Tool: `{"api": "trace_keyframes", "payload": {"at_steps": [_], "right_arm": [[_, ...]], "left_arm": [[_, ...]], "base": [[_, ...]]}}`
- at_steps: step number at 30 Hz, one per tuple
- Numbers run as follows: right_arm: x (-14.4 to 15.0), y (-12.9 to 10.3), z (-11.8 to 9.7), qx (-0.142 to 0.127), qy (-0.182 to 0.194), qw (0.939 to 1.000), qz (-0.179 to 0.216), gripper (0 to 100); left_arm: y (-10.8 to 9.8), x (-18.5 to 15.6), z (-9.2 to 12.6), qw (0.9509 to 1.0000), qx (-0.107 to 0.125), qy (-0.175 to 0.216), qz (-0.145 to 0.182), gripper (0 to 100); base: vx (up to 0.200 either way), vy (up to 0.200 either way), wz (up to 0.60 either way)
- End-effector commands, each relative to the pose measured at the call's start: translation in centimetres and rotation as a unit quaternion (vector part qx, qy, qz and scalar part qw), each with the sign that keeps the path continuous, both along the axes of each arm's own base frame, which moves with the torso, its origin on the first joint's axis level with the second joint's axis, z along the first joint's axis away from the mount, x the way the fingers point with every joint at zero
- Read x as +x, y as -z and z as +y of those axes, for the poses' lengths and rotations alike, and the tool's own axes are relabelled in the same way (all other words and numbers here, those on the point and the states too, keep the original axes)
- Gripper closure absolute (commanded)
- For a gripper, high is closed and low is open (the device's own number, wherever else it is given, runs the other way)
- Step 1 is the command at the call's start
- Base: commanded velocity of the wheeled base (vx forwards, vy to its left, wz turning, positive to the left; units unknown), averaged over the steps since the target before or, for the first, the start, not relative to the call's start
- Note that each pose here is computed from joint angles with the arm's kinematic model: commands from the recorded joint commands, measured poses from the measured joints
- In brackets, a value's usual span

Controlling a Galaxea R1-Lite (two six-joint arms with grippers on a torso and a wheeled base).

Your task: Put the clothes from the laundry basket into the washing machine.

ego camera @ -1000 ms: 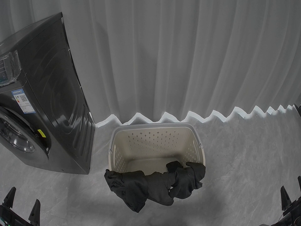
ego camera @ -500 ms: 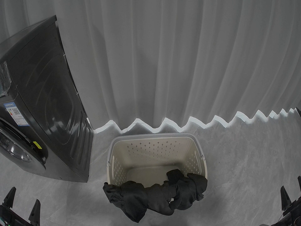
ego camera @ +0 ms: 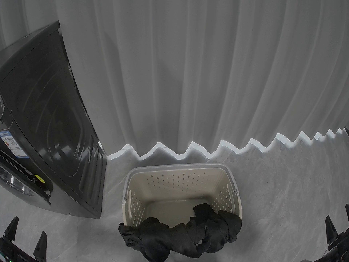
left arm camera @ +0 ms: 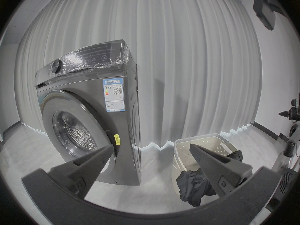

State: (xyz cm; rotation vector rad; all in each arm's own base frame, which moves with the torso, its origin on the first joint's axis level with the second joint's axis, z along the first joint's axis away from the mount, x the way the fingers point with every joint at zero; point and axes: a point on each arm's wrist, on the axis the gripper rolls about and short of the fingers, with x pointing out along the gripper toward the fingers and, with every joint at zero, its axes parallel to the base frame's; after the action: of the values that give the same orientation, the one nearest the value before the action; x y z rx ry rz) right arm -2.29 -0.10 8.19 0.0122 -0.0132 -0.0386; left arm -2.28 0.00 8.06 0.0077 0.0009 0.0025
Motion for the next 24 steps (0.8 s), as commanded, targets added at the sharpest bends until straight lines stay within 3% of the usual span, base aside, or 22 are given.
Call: {"api": "trace_keyframes", "payload": {"at_steps": [1,8,24], "right_arm": [[0.01,0.52,0.00,0.000,0.000,1.0000,0.000,0],[0.01,0.52,0.00,0.000,0.000,1.0000,0.000,0],[0.01,0.52,0.00,0.000,0.000,1.0000,0.000,0]], "left_arm": [[0.48,-0.01,0.00,1.0000,0.000,-0.001,0.000,0],[0.48,-0.01,0.00,1.0000,0.000,-0.001,0.000,0],[0.48,-0.01,0.00,1.0000,0.000,-0.001,0.000,0]], "base": [[0.000,0.000,0.00],[0.171,0.000,0.00],[0.025,0.000,0.00]]}}
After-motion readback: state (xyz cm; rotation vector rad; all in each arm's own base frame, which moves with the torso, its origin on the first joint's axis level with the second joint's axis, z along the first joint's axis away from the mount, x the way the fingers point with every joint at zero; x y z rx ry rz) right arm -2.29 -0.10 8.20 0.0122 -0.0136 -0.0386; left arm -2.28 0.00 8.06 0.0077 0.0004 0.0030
